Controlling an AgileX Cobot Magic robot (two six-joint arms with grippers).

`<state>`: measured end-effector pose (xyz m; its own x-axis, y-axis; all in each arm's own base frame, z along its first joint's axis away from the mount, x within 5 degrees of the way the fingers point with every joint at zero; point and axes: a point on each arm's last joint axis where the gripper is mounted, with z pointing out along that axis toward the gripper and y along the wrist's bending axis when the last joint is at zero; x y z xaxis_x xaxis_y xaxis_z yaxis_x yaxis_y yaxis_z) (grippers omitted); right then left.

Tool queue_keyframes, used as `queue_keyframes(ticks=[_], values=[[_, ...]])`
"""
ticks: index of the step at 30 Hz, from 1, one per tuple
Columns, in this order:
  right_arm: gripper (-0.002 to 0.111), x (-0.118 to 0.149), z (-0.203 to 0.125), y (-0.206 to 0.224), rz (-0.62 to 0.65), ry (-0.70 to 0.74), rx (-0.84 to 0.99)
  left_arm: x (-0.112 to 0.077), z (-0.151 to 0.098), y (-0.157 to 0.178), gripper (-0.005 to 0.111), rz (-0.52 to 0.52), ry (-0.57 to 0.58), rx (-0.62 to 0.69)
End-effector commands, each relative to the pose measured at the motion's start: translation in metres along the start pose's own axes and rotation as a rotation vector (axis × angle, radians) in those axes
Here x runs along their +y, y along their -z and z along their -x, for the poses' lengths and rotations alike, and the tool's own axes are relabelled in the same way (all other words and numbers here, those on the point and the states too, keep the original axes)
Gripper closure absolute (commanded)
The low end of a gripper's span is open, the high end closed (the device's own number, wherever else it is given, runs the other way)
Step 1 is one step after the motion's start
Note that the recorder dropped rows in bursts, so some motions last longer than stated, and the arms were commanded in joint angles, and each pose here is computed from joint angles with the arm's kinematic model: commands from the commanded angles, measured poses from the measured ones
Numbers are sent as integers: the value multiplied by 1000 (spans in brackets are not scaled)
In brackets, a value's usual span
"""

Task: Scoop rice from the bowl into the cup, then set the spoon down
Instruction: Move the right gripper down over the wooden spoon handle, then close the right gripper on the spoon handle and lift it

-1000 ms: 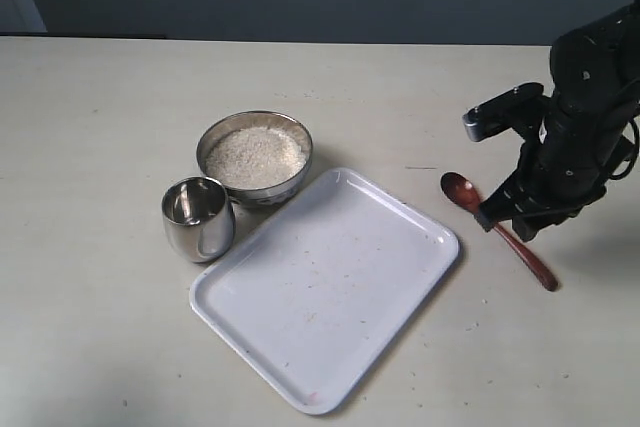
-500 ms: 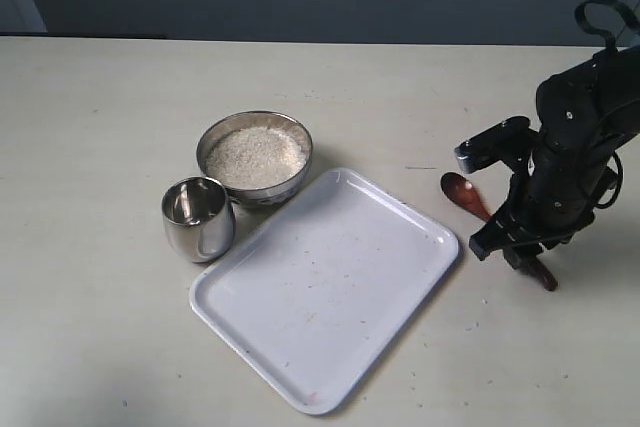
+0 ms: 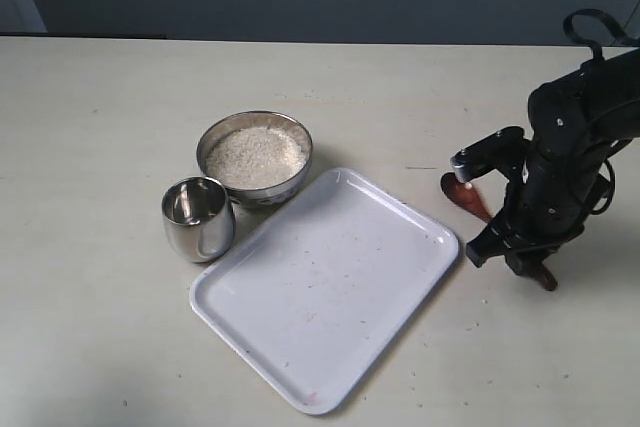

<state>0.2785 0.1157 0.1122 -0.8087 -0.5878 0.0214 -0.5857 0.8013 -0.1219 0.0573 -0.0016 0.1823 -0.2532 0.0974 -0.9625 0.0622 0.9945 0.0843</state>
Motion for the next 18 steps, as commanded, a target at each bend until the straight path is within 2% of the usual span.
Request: queue_keyframes(ticks=[1,4,8,14,16,18], values=[[97,0,0,-7,-4,17,15,0,2,0,106,-1,5,-14],[109,0,0,-6,-2,14,16,0,2,0,106,-1,5,-14],[109,-5,-4,3,-50,58,36,0,2,0,106,-1,5,-14],[109,-14,12,75,-147,68,-74,0,2,0,106,-1,5,-14],[109,-4,24,96,-233,161,-80,0,2,0,106,-1,5,-14],[109,13,35,114,-376,309,-89,0,2,0,106,-1,5,-14]])
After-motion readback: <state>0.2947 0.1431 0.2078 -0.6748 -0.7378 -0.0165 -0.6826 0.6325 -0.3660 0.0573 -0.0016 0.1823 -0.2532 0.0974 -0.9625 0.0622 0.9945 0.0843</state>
